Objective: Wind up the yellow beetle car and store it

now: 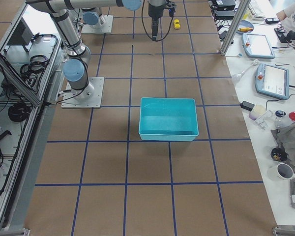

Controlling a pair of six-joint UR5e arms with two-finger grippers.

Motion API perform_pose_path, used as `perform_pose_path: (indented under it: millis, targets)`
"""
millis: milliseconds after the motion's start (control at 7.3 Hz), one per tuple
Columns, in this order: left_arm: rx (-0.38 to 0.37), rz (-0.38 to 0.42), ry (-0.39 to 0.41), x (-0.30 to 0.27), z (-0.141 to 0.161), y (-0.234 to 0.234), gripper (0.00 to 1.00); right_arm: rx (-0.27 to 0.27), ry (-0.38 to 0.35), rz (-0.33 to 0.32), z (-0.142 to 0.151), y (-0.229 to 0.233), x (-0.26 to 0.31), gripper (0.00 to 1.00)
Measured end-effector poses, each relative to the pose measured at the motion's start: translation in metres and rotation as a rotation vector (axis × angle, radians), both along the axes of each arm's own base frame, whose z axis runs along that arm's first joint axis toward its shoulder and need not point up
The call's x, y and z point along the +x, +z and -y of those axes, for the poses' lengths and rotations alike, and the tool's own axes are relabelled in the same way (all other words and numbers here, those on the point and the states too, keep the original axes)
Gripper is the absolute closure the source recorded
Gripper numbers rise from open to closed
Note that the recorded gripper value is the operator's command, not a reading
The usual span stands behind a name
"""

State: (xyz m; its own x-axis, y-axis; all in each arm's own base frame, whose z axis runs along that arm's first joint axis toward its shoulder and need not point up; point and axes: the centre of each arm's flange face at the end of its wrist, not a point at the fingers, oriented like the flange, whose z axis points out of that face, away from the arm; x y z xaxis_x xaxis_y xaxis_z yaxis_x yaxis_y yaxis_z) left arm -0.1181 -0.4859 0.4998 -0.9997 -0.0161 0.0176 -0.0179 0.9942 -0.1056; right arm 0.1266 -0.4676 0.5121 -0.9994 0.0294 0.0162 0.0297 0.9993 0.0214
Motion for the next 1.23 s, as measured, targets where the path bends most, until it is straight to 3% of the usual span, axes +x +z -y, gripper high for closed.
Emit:
perform_pose_path:
  millis: [1232]
  targets:
    - [0.002,-0.003,-0.002,-0.0009,-0.0014,0.0001,0.0,-0.016,0.002,0.002,0.0012,0.0027,0.0004,0.0]
